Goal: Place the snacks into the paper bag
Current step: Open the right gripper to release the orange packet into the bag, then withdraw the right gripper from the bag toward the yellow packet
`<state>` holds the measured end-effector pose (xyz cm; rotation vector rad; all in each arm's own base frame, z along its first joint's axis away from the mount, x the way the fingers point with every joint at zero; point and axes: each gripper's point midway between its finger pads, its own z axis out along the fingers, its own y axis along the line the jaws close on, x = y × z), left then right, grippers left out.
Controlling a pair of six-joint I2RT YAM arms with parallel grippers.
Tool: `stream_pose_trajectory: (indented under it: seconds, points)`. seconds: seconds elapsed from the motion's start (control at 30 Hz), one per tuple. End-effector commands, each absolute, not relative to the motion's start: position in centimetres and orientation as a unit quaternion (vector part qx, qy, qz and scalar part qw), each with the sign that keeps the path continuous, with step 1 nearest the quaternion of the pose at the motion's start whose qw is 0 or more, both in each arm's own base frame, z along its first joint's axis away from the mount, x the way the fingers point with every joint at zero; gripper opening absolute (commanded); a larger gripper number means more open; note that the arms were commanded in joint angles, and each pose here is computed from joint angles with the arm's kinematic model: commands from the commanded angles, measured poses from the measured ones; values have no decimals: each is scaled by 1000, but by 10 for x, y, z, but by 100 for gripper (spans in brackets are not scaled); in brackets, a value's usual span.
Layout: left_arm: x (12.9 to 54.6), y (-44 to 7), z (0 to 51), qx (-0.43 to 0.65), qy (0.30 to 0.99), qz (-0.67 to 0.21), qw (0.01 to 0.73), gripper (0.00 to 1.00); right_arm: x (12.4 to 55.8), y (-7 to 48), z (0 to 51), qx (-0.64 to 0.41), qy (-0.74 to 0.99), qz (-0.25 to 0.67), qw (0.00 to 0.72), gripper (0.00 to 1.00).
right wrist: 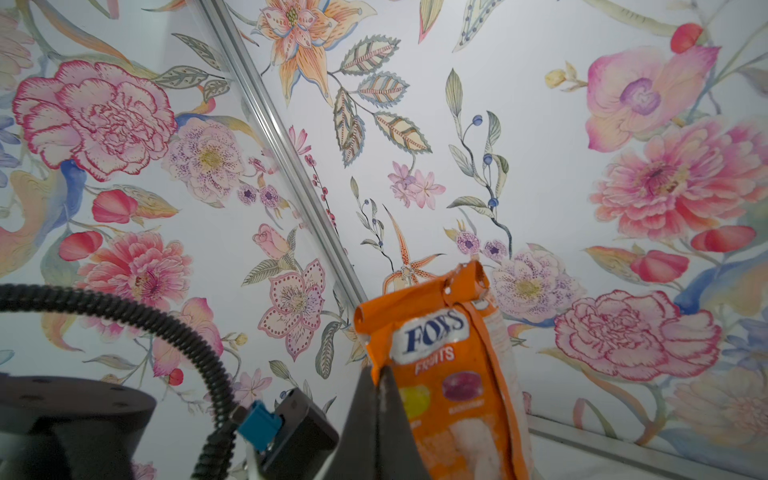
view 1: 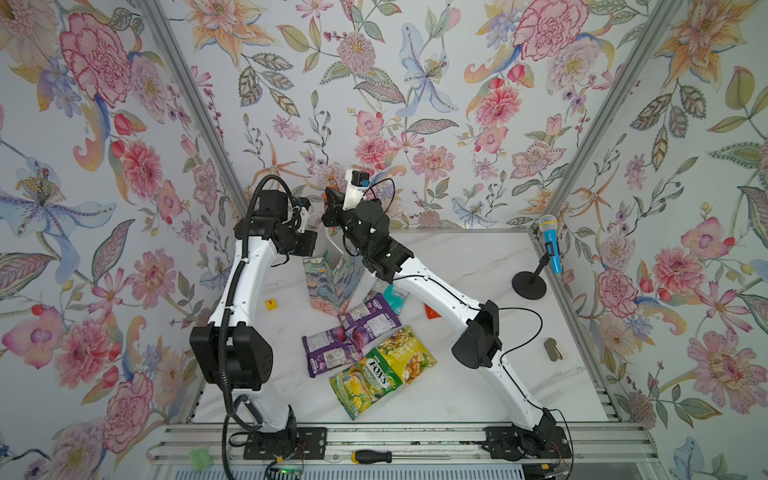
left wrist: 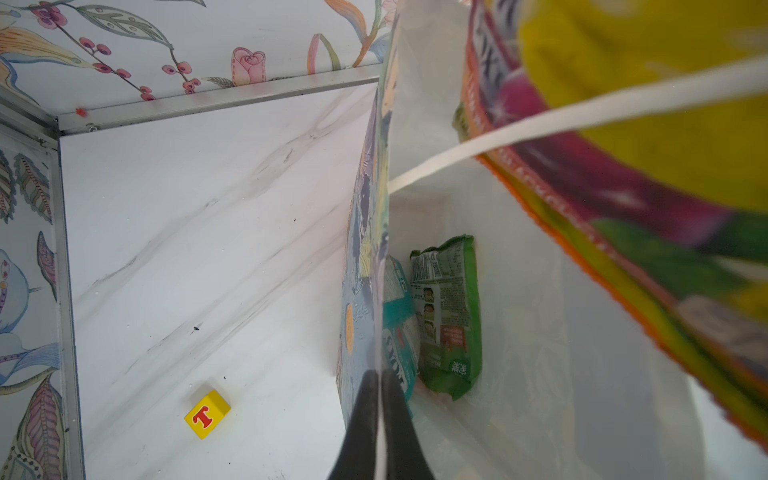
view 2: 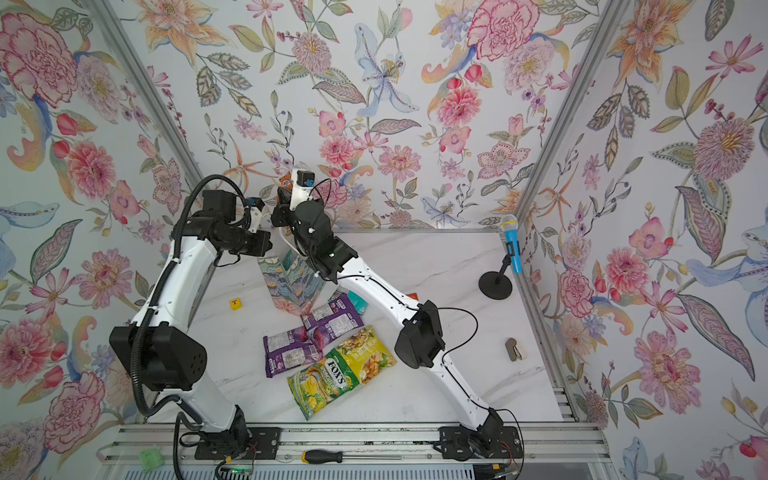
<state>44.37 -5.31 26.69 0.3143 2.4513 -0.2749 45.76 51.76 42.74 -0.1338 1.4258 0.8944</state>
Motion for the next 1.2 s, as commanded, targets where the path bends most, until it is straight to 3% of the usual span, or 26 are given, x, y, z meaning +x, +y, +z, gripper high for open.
stream_pose_trajectory:
  seconds: [0.0, 0.03, 0.13, 0.23, 0.47, 0.77, 0.97, 1.17]
  points:
    - [440, -53, 281, 121, 926, -108, 340, 1, 456, 514, 445, -50, 612, 418, 670, 0]
    - [440, -53, 281, 121, 926, -108, 340, 1, 456, 514, 445, -51, 612, 419, 669, 2]
    - [440, -53, 281, 120, 927, -108, 340, 1, 456, 511, 451, -52, 607, 421, 672, 30]
    - [440, -52, 280, 121, 927, -106, 339, 1, 455, 506, 460, -56, 604, 424, 673, 43]
    - [440, -51, 279, 120, 928, -106, 338, 1, 445, 477, 485, -65, 600, 412, 683, 48]
    - [440, -50, 280, 118, 927, -103, 340, 1, 432, 375, 471, -55, 638, 357, 680, 50]
    - [441, -48, 281, 115, 928, -96, 342, 1, 428, 293, 374, -42, 748, 315, 583, 52]
    - [443, -46, 280, 113, 929, -94, 340, 1, 371, 256, 264, -81, 851, 281, 435, 54]
